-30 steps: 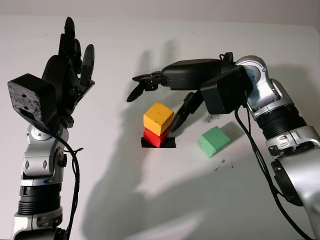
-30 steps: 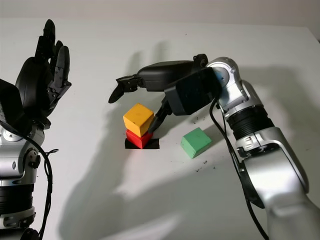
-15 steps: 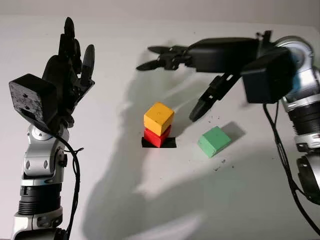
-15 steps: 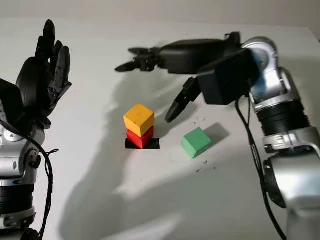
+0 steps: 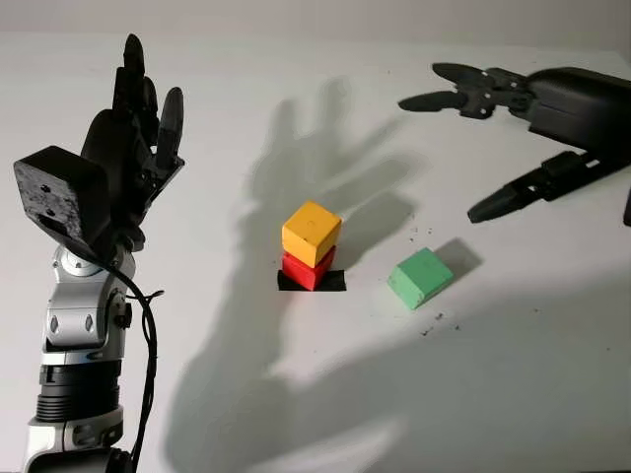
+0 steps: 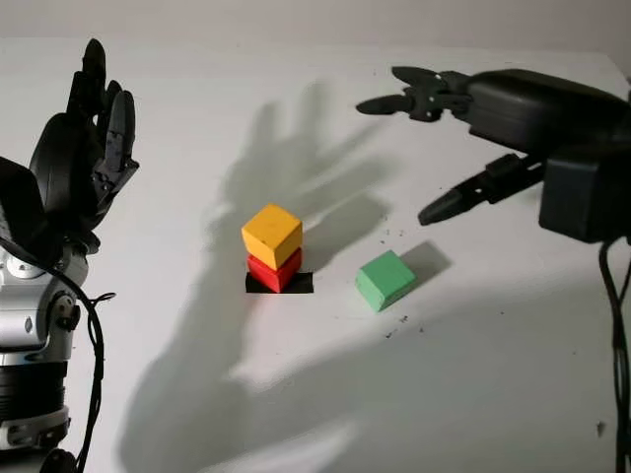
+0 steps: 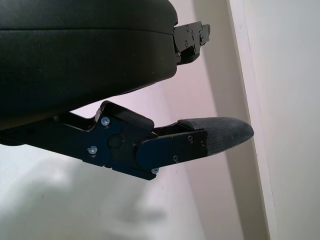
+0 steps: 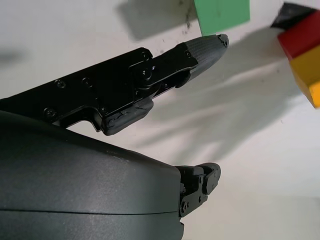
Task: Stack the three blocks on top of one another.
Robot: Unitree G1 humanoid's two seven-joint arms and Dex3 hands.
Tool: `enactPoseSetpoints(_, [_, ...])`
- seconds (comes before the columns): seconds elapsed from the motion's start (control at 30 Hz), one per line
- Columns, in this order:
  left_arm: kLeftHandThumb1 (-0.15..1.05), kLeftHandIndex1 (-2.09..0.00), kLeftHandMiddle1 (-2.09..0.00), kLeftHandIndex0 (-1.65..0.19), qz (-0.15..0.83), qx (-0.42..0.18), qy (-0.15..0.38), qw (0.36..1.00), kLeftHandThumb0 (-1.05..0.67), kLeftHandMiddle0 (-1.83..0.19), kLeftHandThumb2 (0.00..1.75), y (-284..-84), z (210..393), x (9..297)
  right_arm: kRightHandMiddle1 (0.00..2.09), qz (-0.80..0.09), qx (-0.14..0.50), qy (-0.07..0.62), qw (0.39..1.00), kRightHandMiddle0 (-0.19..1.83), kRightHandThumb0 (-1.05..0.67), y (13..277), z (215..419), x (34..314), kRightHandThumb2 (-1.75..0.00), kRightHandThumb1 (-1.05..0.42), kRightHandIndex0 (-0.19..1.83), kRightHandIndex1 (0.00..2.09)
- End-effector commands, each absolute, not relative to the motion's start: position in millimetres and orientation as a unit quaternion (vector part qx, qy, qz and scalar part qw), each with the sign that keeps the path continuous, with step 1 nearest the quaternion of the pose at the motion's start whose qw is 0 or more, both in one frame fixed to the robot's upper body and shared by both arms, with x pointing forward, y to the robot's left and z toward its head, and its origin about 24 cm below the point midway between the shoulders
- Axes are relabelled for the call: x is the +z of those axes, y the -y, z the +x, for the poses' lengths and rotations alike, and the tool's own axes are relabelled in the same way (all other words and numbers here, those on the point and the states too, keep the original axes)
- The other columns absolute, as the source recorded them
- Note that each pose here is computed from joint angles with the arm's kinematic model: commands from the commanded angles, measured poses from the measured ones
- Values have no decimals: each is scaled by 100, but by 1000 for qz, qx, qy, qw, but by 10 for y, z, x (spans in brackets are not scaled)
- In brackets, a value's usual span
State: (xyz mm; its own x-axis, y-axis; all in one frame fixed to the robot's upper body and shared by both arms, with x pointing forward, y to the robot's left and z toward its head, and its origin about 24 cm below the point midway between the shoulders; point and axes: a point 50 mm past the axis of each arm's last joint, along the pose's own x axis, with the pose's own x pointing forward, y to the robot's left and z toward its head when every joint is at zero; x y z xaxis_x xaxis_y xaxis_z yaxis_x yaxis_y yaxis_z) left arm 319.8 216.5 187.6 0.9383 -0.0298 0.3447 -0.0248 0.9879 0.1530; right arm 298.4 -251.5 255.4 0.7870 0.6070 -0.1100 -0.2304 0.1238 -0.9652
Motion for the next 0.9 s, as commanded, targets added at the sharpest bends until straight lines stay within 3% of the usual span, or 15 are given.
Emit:
enactPoseSetpoints(0.0, [105, 0, 0, 19, 77, -4, 184, 980, -76, 19, 62, -2174, 3185, 1918, 14, -605, 279, 155, 729, 25, -70, 2555, 2901, 2540, -5, -95, -1, 6])
enactPoseSetpoints(0.5, [105, 0, 0, 19, 74, 1, 184, 980, -74, 19, 59, -2185, 3148, 1949, 9, -611, 345, 147, 698, 24, -73, 2363, 2850, 1899, -6, -101, -8, 4])
enactPoseSetpoints(0.87, [105, 0, 0, 19, 83, 10, 183, 980, -75, 19, 57, -2212, 3133, 1957, 13, -628, 358, 154, 673, 32, -70, 2226, 2931, 1819, -4, -95, -5, 6])
